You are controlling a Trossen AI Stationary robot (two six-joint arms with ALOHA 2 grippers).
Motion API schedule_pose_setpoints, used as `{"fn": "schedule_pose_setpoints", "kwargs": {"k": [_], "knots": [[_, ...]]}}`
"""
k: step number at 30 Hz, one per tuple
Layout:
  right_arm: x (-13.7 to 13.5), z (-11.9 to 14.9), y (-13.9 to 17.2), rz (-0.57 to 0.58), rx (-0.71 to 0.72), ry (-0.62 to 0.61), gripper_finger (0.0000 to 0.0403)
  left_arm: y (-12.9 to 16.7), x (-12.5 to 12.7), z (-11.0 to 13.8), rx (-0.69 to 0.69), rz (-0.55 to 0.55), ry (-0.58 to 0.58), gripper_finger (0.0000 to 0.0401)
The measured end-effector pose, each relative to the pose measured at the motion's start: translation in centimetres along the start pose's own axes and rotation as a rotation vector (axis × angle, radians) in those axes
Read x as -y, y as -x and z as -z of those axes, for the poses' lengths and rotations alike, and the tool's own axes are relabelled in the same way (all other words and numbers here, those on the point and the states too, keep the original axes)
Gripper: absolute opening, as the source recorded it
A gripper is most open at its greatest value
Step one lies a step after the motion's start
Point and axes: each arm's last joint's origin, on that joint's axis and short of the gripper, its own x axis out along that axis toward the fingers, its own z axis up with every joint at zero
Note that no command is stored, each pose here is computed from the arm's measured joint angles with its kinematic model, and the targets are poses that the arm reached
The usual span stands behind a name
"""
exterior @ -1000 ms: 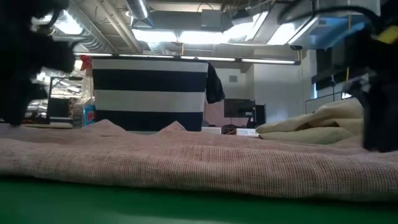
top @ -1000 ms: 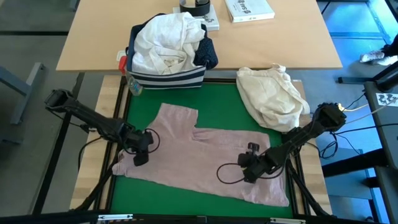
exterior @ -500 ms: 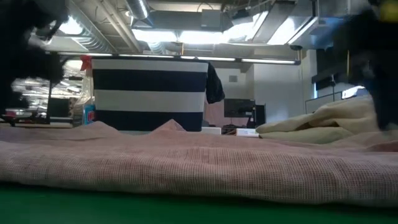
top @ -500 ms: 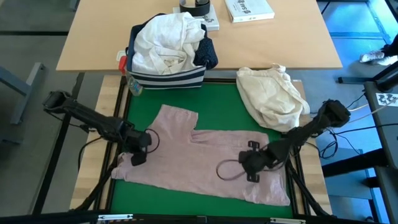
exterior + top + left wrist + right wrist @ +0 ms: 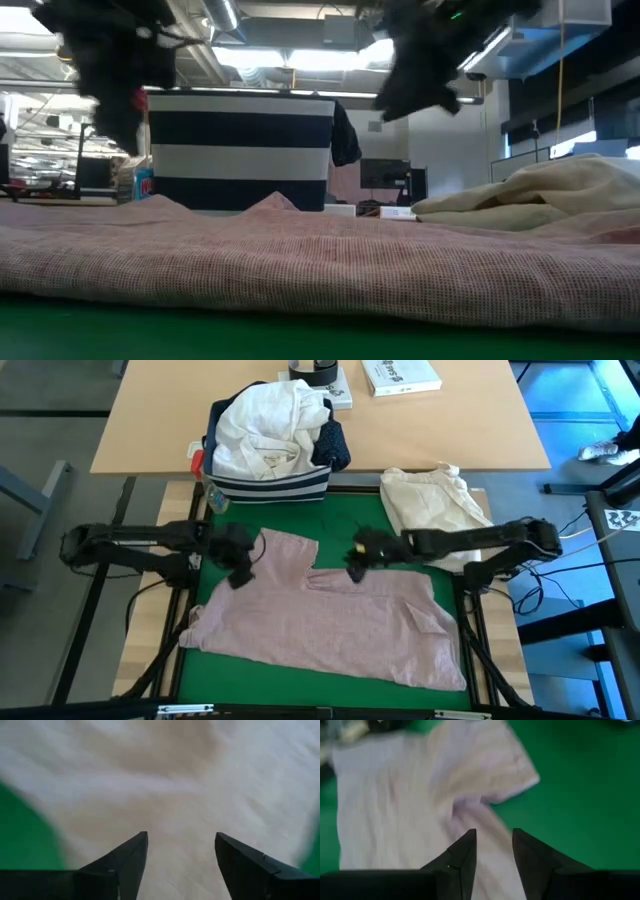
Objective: Fold laundry
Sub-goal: Fold the red polo
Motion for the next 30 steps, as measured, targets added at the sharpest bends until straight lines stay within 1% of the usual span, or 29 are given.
{"fn": "schedule_pose_setpoints", "kwargs": {"k": [2,4,8,11,14,16,20,23,25,28,30], "knots": [[1.0,-0.9,-1.3,-0.004,0.020,-0.080,0.0128,-0.1,-1.6,-1.1,0.053,-0.081,0.053,0.0234],[1.8,-1.4,-2.7,-0.026,0.025,-0.138,0.0137,-0.4,-3.2,-2.0,0.085,-0.120,0.109,0.0234],[3.0,-1.3,-5.0,-0.021,-0.016,-0.195,0.0175,-1.4,-6.5,-3.7,0.122,-0.222,0.232,0.0229],[3.7,-1.1,-6.0,0.007,-0.042,-0.219,0.0204,-2.6,-8.6,-4.6,0.128,-0.282,0.274,0.0224],[4.2,-0.9,-6.7,0.033,-0.050,-0.212,0.0222,-4.3,-10.0,-5.1,0.093,-0.301,0.279,0.0220],[4.4,-0.8,-7.1,0.041,-0.059,-0.189,0.0226,-5.5,-10.7,-5.4,0.075,-0.310,0.286,0.0219],[4.6,-0.3,-7.9,0.066,-0.073,-0.125,0.0225,-7.3,-12.1,-5.6,0.043,-0.320,0.300,0.0218],[4.7,0.1,-8.6,0.075,-0.090,-0.108,0.0221,-8.2,-12.8,-5.5,0.019,-0.302,0.319,0.0217],[4.8,0.3,-9.2,0.077,-0.095,-0.091,0.0219,-8.6,-13.1,-5.6,0.012,-0.297,0.311,0.0216],[5.0,0.3,-9.7,0.061,-0.088,-0.095,0.0218,-8.8,-13.3,-5.6,0.006,-0.292,0.288,0.0197],[5.2,0.2,-10.0,0.050,-0.086,-0.102,0.0218,-8.8,-13.3,-5.6,0.001,-0.298,0.255,0.0169]]}}
